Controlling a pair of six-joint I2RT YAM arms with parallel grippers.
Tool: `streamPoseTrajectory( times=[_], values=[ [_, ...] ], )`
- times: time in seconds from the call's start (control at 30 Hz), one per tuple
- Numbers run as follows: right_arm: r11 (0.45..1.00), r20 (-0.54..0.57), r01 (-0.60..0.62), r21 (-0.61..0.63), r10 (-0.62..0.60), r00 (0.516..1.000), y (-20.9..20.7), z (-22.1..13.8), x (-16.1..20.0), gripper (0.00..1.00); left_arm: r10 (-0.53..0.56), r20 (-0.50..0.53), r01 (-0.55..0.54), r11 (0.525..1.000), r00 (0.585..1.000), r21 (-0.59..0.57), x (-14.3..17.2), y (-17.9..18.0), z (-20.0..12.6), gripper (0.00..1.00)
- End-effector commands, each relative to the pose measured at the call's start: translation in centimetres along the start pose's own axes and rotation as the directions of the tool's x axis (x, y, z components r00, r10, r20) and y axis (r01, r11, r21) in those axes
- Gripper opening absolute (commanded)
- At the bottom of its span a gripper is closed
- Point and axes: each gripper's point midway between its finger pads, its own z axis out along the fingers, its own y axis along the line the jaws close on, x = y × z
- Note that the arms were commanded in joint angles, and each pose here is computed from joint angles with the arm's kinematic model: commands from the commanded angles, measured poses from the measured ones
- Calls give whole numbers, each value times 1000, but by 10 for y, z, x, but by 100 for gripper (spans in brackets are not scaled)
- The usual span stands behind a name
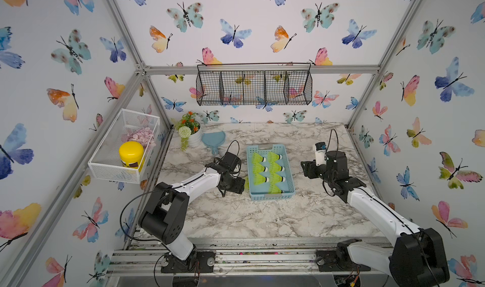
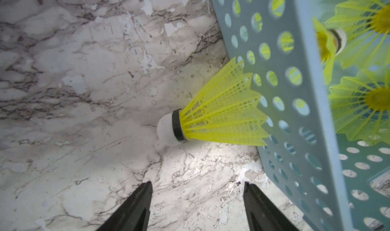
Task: Put the shuttlecocks into the storage box
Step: Pick up the shuttlecock at the center of the board.
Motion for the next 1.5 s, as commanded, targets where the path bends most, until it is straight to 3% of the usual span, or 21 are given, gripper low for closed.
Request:
streamPoseTrajectory(
  times=[0.0, 0.6, 0.8, 1.03, 1.23, 1.33, 1.47],
  values=[
    [1000, 1, 7, -6, -7, 1000, 0, -1, -6, 69, 37, -29, -38, 999, 999, -22, -2, 3, 10, 75],
    [999, -15, 2, -46, -2, 1000, 6, 6, -6, 68, -19, 82, 24, 998, 996, -65, -50, 17, 34, 73],
    [998, -24, -5, -58, 4, 1000, 8, 8, -3, 68, -51, 126, 59, 996, 991, -63, -60, 26, 33, 63],
    [998, -27, -9, -62, 7, 1000, 9, 8, -1, 68, -126, 139, 151, 972, 982, -182, -53, 55, 29, 53],
    [998, -36, -10, -65, 8, 999, 9, 9, 1, 68, -198, 215, 231, 962, 956, -142, -53, 68, 8, 54],
    [998, -40, -10, -65, 7, 999, 9, 10, 3, 68, -155, 244, 182, 979, 957, -90, -61, 57, -6, 58],
    [997, -41, -11, -71, 9, 999, 10, 10, 3, 68, -105, 198, 118, 991, 975, -56, -66, 46, -11, 65]
  ],
)
